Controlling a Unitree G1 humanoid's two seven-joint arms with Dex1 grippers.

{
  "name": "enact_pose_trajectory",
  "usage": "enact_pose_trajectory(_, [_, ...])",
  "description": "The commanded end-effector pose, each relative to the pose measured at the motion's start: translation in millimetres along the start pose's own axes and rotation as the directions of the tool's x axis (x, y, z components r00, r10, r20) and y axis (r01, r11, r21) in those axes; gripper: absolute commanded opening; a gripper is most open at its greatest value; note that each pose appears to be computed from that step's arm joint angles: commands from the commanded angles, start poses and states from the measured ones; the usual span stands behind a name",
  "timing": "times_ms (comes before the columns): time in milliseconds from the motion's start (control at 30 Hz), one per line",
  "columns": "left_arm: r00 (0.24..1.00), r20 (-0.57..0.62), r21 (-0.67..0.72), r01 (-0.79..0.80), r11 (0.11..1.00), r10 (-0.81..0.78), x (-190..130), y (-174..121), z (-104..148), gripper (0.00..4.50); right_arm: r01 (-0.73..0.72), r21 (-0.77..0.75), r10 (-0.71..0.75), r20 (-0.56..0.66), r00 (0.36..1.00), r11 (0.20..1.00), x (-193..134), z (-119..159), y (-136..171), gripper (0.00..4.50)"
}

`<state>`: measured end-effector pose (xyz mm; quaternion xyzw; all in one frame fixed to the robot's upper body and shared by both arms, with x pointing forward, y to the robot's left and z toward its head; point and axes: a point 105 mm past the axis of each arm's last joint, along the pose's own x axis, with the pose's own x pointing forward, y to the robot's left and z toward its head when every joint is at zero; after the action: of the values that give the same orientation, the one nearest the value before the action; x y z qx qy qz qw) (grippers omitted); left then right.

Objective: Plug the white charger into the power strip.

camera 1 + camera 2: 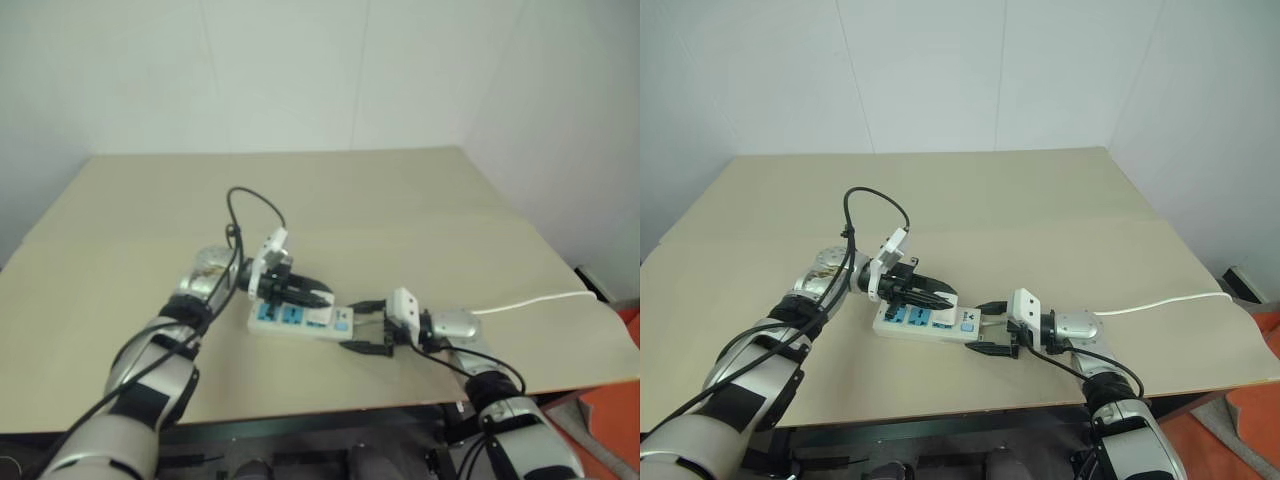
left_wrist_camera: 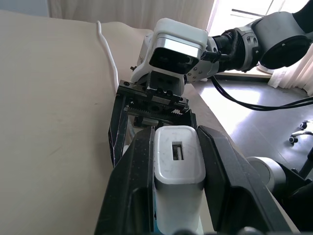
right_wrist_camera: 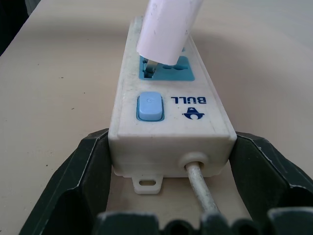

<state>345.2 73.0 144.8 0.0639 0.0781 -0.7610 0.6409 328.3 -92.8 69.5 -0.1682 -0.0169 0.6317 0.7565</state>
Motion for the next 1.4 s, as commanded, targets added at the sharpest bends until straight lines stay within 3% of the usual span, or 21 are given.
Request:
enact_pose_trajectory(33, [0.997,-0.079,0.009,0.015,1.0,-0.014,-2.6,-2.9,-7.9,1.0,-0.078,0.069,0.086,-0.113,0.99,0.995,4.4,-29.1,23.5,3.42])
enact_pose_trajectory(500, [0.995,-0.097,0.017,0.006,1.0,-0.004,-8.0,-2.0,-9.0,1.0,-0.08,0.072,0.088,-0.113,0.99,0.994,6.2,-29.8,24.6,3.42])
enact_pose_trajectory(767, [0.999,-0.041,0.028,-0.023,0.999,0.024,-10.1,-1.9,-13.1,1.0,-0.077,0.067,0.084,-0.114,0.99,0.995,5.5,-30.1,25.4,3.42])
enact_pose_trajectory(1000, [0.999,-0.003,0.027,-0.052,0.998,0.052,-15.8,-7.3,-25.6,1.0,-0.076,0.064,0.083,-0.114,0.99,0.995,4.5,-30.4,26.1,3.42])
enact_pose_trajectory(1400, [0.995,-0.085,0.066,-0.055,0.996,0.061,-18.4,-14.6,-52.3,1.0,-0.077,0.056,0.083,-0.109,0.991,0.995,6.6,-29.8,27.1,3.42])
